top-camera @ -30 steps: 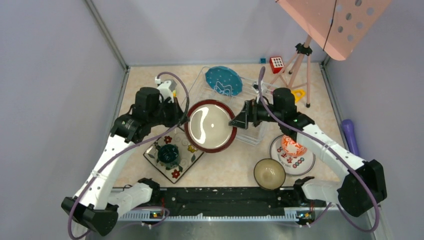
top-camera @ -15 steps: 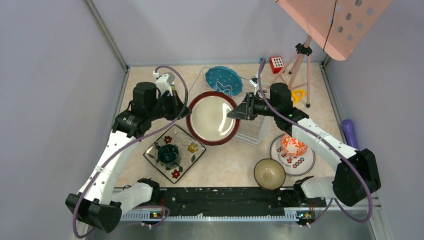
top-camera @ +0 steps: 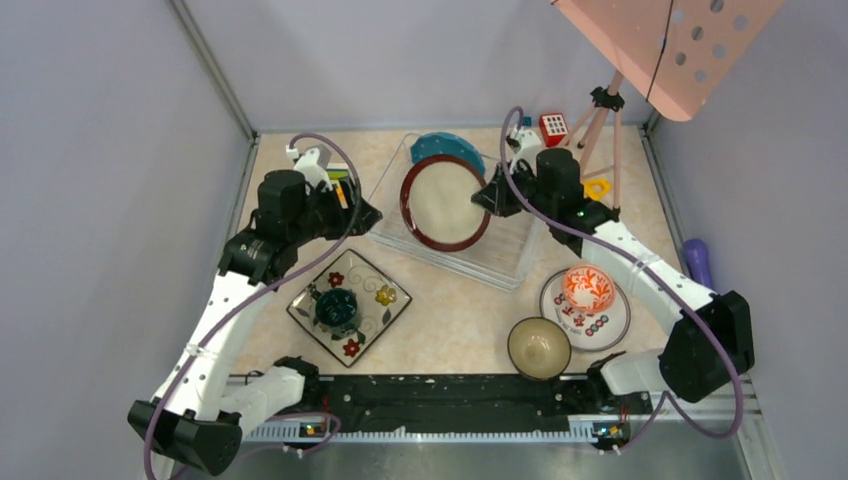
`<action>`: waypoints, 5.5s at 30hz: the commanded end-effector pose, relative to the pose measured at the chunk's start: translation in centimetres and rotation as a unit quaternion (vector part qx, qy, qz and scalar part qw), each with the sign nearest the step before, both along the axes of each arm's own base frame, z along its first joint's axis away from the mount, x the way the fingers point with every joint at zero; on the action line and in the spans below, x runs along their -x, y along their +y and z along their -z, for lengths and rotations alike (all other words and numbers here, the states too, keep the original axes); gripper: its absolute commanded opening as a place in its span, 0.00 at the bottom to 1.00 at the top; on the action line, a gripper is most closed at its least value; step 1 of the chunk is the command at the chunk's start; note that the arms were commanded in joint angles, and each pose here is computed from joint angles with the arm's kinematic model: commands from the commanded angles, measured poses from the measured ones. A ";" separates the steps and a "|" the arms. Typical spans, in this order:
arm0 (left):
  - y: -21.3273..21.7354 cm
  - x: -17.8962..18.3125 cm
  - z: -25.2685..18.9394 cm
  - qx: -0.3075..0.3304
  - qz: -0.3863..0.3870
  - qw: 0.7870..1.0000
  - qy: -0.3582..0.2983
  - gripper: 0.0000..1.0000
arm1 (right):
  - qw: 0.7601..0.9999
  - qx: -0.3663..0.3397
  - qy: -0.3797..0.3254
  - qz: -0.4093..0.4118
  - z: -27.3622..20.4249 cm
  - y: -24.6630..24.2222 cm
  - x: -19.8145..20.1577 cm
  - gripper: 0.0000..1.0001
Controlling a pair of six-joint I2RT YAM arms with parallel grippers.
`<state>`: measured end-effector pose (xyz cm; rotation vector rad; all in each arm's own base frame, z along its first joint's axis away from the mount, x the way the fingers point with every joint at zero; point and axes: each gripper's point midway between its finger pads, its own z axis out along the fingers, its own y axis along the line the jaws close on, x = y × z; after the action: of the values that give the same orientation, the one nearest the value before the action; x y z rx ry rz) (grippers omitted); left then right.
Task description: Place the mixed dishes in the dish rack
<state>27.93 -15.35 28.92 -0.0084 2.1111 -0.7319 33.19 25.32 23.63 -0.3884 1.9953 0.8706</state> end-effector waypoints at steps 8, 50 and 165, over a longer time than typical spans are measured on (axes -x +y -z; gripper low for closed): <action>2.4 0.7 2.4 -0.025 -0.056 0.998 -0.007 0.67 | 0.921 0.077 -0.378 0.044 -16.2 -0.9 -8.7 0.00; 8.6 3.8 6.6 -0.106 -0.195 0.973 0.062 0.66 | 0.820 0.172 -0.546 0.019 -13.8 0.7 -15.9 0.00; -6.7 5.6 -11.4 0.323 0.208 0.923 -0.016 0.00 | 0.866 -0.418 0.119 -0.247 -14.9 3.5 13.3 0.99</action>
<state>23.25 -21.32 35.07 -0.0776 1.9684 -1.5351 22.50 28.98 34.48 -0.2132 1.6821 1.9171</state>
